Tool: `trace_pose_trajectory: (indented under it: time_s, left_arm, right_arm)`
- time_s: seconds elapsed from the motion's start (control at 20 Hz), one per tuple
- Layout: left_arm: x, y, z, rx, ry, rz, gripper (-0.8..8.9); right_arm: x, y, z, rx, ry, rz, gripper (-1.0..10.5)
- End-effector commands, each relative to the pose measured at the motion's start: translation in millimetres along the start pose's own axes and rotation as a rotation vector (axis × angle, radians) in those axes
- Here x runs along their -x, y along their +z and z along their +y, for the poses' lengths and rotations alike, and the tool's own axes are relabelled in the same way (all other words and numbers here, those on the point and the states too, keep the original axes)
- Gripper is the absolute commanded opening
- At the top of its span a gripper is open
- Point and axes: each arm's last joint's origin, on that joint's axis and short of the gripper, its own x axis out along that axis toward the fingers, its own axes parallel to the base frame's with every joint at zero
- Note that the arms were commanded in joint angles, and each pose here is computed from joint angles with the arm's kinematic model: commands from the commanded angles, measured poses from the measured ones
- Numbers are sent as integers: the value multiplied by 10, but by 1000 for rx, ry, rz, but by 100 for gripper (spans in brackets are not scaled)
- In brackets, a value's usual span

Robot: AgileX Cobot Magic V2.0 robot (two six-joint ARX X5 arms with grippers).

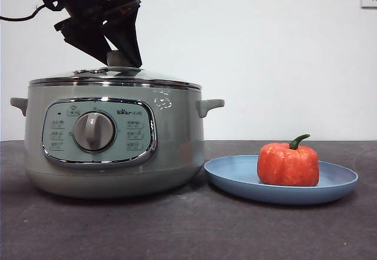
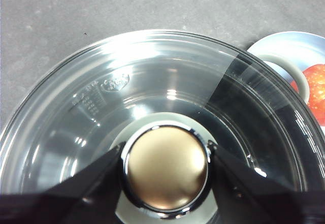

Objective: Take the pumpkin out from the steamer,put the pumpkin in the blue plate,close the lid

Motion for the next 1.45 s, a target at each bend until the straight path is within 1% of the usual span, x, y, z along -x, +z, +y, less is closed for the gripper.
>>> trace_pose_trajectory:
  time_s: [0.05,0.15,0.2,0.4,0.45,0.5,0.6,0.65,0.75,0.9,1.05,1.15,1.25,1.35,1.45]
  left_arm:
    - [-41,-21,-1,1,-4,24,377]
    - [-5,-15,-4,9,-5,16,377]
    - [22,-11,-7,9,-4,10,377]
    - [301,-17,-37,13,-2,-15,371]
    - [395,-31,-49,13,-2,-16,331]
    - [492,-47,-61,13,-2,-18,245]
    - [710,-89,-89,11,-2,-28,9]
    - [820,-106,-103,10,0,-43,-6]
    - [1031,-127,-132,3,4,-99,-8]
    - [1267,-226,-185,-11,11,-179,-8]
    - [1350,-485,-227,4,20,-294,-8]
    - [1321,-774,-240,39,66,-356,-8]
    - [1278,-1065,-259,61,86,-402,-8]
    - [1260,-1204,-270,76,87,-431,-8]
    - [1264,-1273,-278,75,88,-453,-8]
  right_arm:
    - [-18,-19,-1,-3,0,7,554]
    - [-17,-19,-1,-2,0,6,552]
    - [-8,-20,-1,-2,0,3,530]
    - [48,-27,-3,2,2,-17,526]
    - [62,-24,-3,2,3,-27,508]
    - [86,-20,-3,2,4,-43,405]
    - [152,-19,0,28,12,-79,72]
    - [188,-19,-1,36,13,-105,-24]
    - [245,-49,-4,35,16,-182,-11]
    - [202,-250,-14,22,20,-292,-11]
    - [37,-537,-22,-38,36,-381,-11]
    - [-105,-730,-4,-61,58,-411,-11]
    - [-210,-889,35,-51,86,-437,-11]
    - [-231,-944,60,-42,103,-447,-11]
    - [-234,-943,75,-39,107,-450,-9]
